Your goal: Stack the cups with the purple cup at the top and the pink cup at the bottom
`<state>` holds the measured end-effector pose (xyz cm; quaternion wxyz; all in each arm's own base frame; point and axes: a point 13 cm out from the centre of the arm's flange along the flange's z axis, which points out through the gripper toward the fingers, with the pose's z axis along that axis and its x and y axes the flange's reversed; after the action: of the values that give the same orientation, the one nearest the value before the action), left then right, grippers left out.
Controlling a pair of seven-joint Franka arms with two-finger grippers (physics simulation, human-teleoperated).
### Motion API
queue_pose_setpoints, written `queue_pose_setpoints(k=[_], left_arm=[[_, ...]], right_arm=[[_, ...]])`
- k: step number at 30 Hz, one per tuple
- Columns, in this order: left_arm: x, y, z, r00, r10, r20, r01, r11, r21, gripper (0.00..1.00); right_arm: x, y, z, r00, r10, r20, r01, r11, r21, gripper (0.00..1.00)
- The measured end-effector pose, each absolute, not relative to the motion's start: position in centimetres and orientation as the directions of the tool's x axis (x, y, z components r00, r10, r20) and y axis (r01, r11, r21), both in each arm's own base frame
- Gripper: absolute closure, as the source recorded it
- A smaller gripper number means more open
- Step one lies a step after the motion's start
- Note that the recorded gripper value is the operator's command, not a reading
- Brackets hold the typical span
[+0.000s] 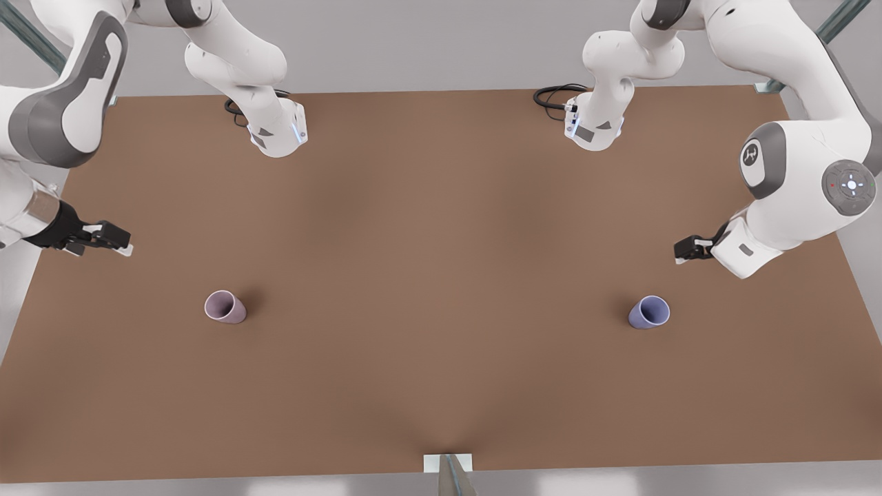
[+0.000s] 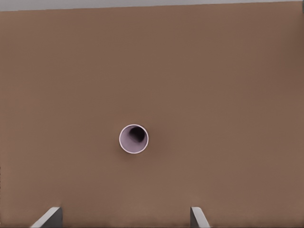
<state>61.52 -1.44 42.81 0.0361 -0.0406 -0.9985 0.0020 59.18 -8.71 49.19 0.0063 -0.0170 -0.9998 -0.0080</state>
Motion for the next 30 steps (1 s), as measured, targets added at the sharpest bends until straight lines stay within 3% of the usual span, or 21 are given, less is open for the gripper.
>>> queue_pose_setpoints(k=[3,6,10,14,22,30], left_arm=[[61.7,-1.4,42.9,-0.994,0.088,0.065,0.088,0.996,-0.004,0.00],[61.8,-1.3,42.8,-0.994,0.093,0.063,0.093,0.996,-0.003,0.00],[61.8,-1.0,41.8,-0.993,0.094,0.076,0.094,0.996,-0.003,0.00],[62.0,-0.8,41.3,-0.992,0.095,0.080,0.095,0.995,-0.003,0.00],[62.2,-0.7,40.2,-0.991,0.100,0.094,0.100,0.995,-0.003,0.00],[62.4,-0.6,39.8,-0.990,0.102,0.098,0.103,0.995,-0.003,0.00]], right_arm=[[58.4,-8.4,47.2,-0.998,0.034,0.051,0.035,0.999,0.028,0.00],[55.5,-8.5,42.9,-0.990,0.040,0.137,0.046,0.998,0.041,0.00],[52.2,-10.3,34.1,-0.969,0.066,0.240,0.082,0.995,0.056,0.00],[49.9,-11.2,26.8,-0.964,0.073,0.257,0.091,0.994,0.062,0.00],[54.6,-10.4,16.7,-0.984,0.021,0.177,0.029,0.999,0.045,0.00],[57.7,-10.7,13.7,-0.997,-0.013,0.073,-0.011,1.000,0.021,0.00]])
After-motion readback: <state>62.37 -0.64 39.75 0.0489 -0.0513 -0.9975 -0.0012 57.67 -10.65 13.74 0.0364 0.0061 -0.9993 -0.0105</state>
